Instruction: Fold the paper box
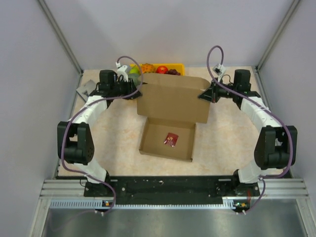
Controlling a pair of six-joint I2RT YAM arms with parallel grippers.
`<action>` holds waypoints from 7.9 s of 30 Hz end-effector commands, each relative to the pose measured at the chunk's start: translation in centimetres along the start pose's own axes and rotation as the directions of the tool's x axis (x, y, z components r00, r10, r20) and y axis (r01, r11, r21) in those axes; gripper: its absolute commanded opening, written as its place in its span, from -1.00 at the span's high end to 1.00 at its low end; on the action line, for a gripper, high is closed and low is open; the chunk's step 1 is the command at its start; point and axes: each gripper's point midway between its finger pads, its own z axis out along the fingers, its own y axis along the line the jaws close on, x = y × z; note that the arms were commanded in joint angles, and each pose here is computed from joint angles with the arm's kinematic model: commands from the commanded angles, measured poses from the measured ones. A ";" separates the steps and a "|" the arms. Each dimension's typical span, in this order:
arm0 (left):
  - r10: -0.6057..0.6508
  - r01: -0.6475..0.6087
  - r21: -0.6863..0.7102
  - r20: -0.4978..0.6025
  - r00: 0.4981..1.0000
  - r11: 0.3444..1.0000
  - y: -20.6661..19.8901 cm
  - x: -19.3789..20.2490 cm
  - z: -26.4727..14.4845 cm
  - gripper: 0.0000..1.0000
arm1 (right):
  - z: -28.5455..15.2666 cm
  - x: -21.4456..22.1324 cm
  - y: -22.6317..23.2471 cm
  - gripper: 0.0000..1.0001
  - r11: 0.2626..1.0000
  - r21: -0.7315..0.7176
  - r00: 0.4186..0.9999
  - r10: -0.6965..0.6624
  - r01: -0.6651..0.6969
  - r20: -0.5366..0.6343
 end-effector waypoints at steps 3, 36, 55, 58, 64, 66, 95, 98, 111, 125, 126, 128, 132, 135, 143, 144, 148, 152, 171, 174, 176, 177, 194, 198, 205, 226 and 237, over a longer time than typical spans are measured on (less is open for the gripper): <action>0.110 -0.104 -0.039 0.208 0.972 0.994 -2.9 -2.9 -2.5 0.78 | 0.0 -1.6 -0.4 0.50 0.985 0.169 0.999 0.033 -0.029 -0.021; 0.042 0.168 -0.381 0.486 0.873 0.909 -4.3 -1.0 -6.8 1.00 | 0.5 -5.2 5.9 1.00 0.635 0.685 0.934 0.226 -0.357 0.277; 0.020 0.213 -0.268 0.665 0.747 0.940 -6.0 -2.3 -7.0 1.00 | 2.1 -7.0 3.4 1.00 0.498 0.767 0.885 -0.001 -0.404 0.466; 0.020 0.182 -0.238 0.658 0.753 0.954 -6.3 -1.3 -6.4 1.00 | 2.8 -6.5 3.7 1.00 0.536 0.756 0.887 -0.028 -0.376 0.461; 0.049 0.157 -0.259 0.645 0.762 0.953 -6.3 0.1 -6.2 1.00 | 3.1 -5.0 4.5 1.00 0.585 0.732 0.882 -0.057 -0.350 0.467; 0.038 0.178 -0.270 0.640 0.768 0.946 -6.1 0.8 -6.2 1.00 | 3.2 -4.9 5.1 1.00 0.594 0.729 0.879 -0.074 -0.341 0.471; -0.092 0.357 -0.339 0.600 0.794 0.870 -5.6 10.7 -6.1 1.00 | 1.7 3.6 9.2 1.00 0.688 0.657 0.866 -0.081 -0.310 0.493; -0.100 0.358 -0.344 0.586 0.804 0.868 -5.4 11.9 -6.3 1.00 | 1.6 4.5 9.8 1.00 0.687 0.661 0.871 -0.081 -0.303 0.484; -0.122 0.378 -0.353 0.572 0.811 0.856 -3.6 16.8 -7.2 1.00 | -0.4 11.6 12.1 0.01 0.661 0.670 0.936 0.161 -0.338 0.314; -0.099 0.376 -0.408 0.557 0.825 0.832 -1.9 19.0 -7.6 1.00 | -12.4 1.2 26.7 -0.90 0.908 0.263 0.944 0.295 -0.325 0.148; -0.102 0.380 -0.401 0.565 0.819 0.834 -2.0 18.8 -7.8 1.00 | -11.7 -0.1 27.2 -0.91 0.913 0.269 0.951 0.279 -0.306 0.131; -0.094 0.363 -0.407 0.547 0.832 0.838 -2.1 19.0 -7.8 1.00 | -8.6 -4.2 27.3 -0.93 0.899 0.301 0.948 0.298 -0.318 0.114; -0.120 0.331 -0.367 0.492 0.863 0.869 -3.9 18.8 -8.0 0.92 | -4.0 -10.6 23.5 -0.94 0.870 0.230 0.899 0.404 -0.435 0.172; -0.186 0.353 -0.324 0.447 0.875 0.878 -5.3 18.9 -9.0 0.54 | 1.4 -13.4 23.2 -0.87 0.833 -0.026 0.831 0.553 -0.553 0.059; -0.233 0.252 0.000 0.378 0.896 0.968 -14.0 15.4 -15.5 -0.17 | 10.9 -7.7 21.0 0.21 0.712 -0.049 0.710 0.687 -0.700 -0.153; -0.239 0.247 0.031 0.394 0.887 0.968 -15.0 14.3 -17.1 -0.26 | 11.5 -6.5 21.5 0.21 0.712 -0.043 0.706 0.684 -0.701 -0.182; -0.147 0.145 0.037 0.439 0.887 0.989 -19.4 6.8 -24.1 -0.43 | 12.7 -2.1 22.1 0.21 0.704 -0.018 0.681 0.681 -0.710 -0.270; 0.011 0.054 -0.227 0.276 0.961 0.972 -18.5 2.6 -21.5 -0.58 | 12.8 1.7 21.9 0.22 0.696 0.011 0.659 0.685 -0.718 -0.310; -0.174 0.127 -0.214 -0.218 0.960 0.968 -7.4 11.5 -7.6 -0.08 | 11.5 11.0 19.1 0.24 0.709 0.113 0.649 0.688 -0.696 -0.324; -0.207 0.154 -0.240 -0.212 0.955 0.958 -6.3 14.0 -7.1 0.04 | 11.1 12.0 18.7 0.24 0.728 0.117 0.668 0.671 -0.675 -0.320; -0.236 0.180 -0.257 -0.207 0.949 0.950 -6.1 14.8 -7.1 0.09 | 10.8 12.8 18.4 0.24 0.745 0.128 0.684 0.655 -0.654 -0.321; -0.249 0.191 -0.269 -0.201 0.948 0.944 -6.0 15.1 -7.1 0.14 | 10.7 13.2 17.9 0.24 0.770 0.132 0.709 0.630 -0.624 -0.317; -0.373 0.316 -0.362 -0.098 0.923 0.877 -3.4 21.5 -7.3 0.12 | 3.9 15.0 17.1 0.23 0.790 0.066 0.769 0.609 -0.609 -0.194; -0.374 0.311 -0.371 -0.111 0.921 0.875 -3.1 22.1 -7.1 0.08 | 3.1 18.9 15.9 0.25 0.760 0.113 0.733 0.647 -0.639 -0.209; -0.301 0.256 -0.374 -0.066 0.951 0.891 -4.0 16.6 -8.1 -0.35 | 1.7 14.3 15.8 0.34 0.822 0.140 0.811 0.568 -0.552 -0.142; -0.339 0.298 -0.386 -0.042 0.940 0.873 -3.4 19.1 -8.0 -0.36 | 2.2 15.4 14.8 0.29 0.819 0.143 0.805 0.573 -0.556 -0.152; -0.404 0.318 -0.410 -0.140 0.904 0.855 -2.6 23.3 -7.1 0.15 | 1.0 19.4 11.8 0.26 0.838 0.312 0.835 0.517 -0.449 -0.188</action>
